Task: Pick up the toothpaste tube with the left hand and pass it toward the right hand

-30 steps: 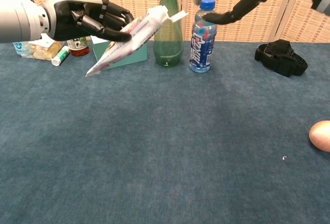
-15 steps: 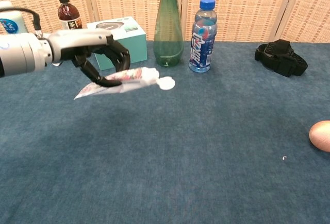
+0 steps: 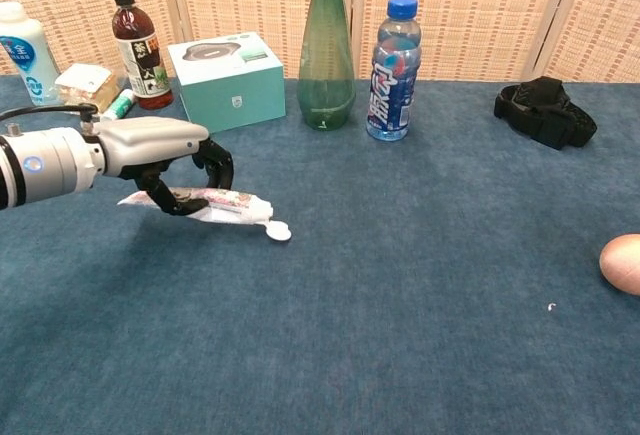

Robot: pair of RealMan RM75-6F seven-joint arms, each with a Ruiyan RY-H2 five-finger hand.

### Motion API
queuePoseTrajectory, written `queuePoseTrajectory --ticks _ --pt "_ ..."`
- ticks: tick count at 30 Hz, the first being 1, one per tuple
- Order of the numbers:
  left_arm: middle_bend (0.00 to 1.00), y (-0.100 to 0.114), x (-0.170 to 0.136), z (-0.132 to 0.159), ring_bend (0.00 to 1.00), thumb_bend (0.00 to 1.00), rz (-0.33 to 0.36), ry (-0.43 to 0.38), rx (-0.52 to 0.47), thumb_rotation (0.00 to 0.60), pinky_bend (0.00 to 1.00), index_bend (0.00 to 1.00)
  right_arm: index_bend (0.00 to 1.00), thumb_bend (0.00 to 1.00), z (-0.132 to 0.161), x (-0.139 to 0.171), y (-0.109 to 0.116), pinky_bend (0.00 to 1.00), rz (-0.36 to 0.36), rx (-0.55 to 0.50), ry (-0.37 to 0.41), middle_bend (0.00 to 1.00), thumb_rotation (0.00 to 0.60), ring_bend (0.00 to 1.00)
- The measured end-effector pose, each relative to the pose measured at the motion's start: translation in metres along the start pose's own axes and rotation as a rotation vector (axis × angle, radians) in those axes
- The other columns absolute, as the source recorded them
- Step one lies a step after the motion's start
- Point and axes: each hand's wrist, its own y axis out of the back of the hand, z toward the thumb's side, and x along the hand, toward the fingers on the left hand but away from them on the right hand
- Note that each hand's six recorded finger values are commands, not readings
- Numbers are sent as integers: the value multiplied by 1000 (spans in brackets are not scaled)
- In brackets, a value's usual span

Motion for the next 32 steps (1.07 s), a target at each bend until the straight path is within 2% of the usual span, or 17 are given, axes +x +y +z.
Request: queuePoseTrajectory --ticks 3,8,13,17,20,23,27,32 --pt "271 4 -6 -6 133 450 5 25 4 600 181 220 671 203 -7 4 -1 267 4 4 -22 433 600 205" --pt "265 17 -24 -20 135 450 47 78 -18 600 180 210 660 203 -22 15 -1 267 18 19 -77 429 600 205" --pt "263 31 -51 -36 137 450 136 151 -57 600 179 217 516 204 -42 32 -2 267 50 43 -154 404 600 208" --pt "263 42 -87 -54 137 407 241 250 -93 600 179 217 387 203 -60 51 -5 267 83 59 -240 376 600 208" --pt "263 47 -119 -70 137 350 312 344 -111 600 179 218 342 201 -73 68 -7 267 111 74 -307 362 600 208" --pt "263 47 -157 -88 137 343 365 456 -119 600 179 217 313 180 -84 86 -9 268 132 92 -374 349 600 207" --pt "263 43 -204 -102 138 342 401 588 -127 600 179 227 308 148 -90 105 -10 268 141 103 -428 346 600 204" --pt "263 39 -241 -102 138 342 425 667 -121 600 179 274 308 140 -94 132 -14 269 157 95 -509 346 600 203"
